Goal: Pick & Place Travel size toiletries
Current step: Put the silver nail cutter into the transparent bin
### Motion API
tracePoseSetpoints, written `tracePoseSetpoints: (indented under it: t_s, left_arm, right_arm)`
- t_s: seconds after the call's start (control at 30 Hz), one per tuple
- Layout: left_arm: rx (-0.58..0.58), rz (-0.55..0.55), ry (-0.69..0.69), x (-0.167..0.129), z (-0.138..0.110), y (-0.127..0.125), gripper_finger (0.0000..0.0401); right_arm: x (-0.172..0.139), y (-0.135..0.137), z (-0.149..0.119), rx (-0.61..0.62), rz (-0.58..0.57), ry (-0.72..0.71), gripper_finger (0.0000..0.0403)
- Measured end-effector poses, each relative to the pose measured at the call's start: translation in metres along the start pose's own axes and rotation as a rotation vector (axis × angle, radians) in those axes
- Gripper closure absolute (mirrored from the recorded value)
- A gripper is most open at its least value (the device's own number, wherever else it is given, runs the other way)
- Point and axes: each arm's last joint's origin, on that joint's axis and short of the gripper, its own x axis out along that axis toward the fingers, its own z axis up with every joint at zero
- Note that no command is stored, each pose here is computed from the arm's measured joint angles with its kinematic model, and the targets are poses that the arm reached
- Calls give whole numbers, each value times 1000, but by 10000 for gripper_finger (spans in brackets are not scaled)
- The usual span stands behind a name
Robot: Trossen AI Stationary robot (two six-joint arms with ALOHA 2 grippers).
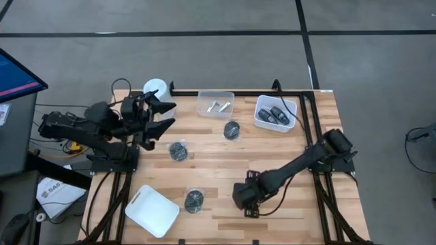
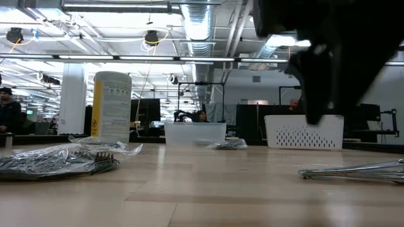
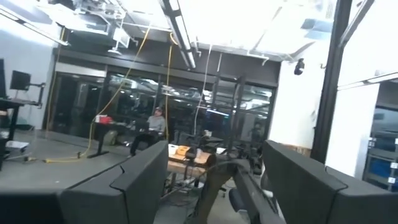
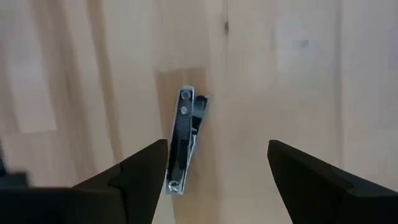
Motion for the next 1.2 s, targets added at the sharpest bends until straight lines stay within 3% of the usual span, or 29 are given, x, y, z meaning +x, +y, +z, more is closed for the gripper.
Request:
tracePoseSetpoints:
  t_s: [0.3,0.53,0.63,1.0,1.2]
  left_arm:
    - [-25,-36,5,-3,1,-6,142]
    - [-28,-40,6,-3,0,-7,142]
    - [-28,-40,6,-3,1,-7,141]
    - [-54,-41,6,-3,1,-7,141]
    - [-55,-41,6,-3,1,-7,141]
  right_arm:
    - [39,15,-11,101,-4,114,132]
    - [45,19,-16,146,-57,109,138]
    - [49,18,-18,137,-74,137,167]
    - [55,15,-18,138,-91,159,343]
    - [49,15,-16,153,-74,140,355]
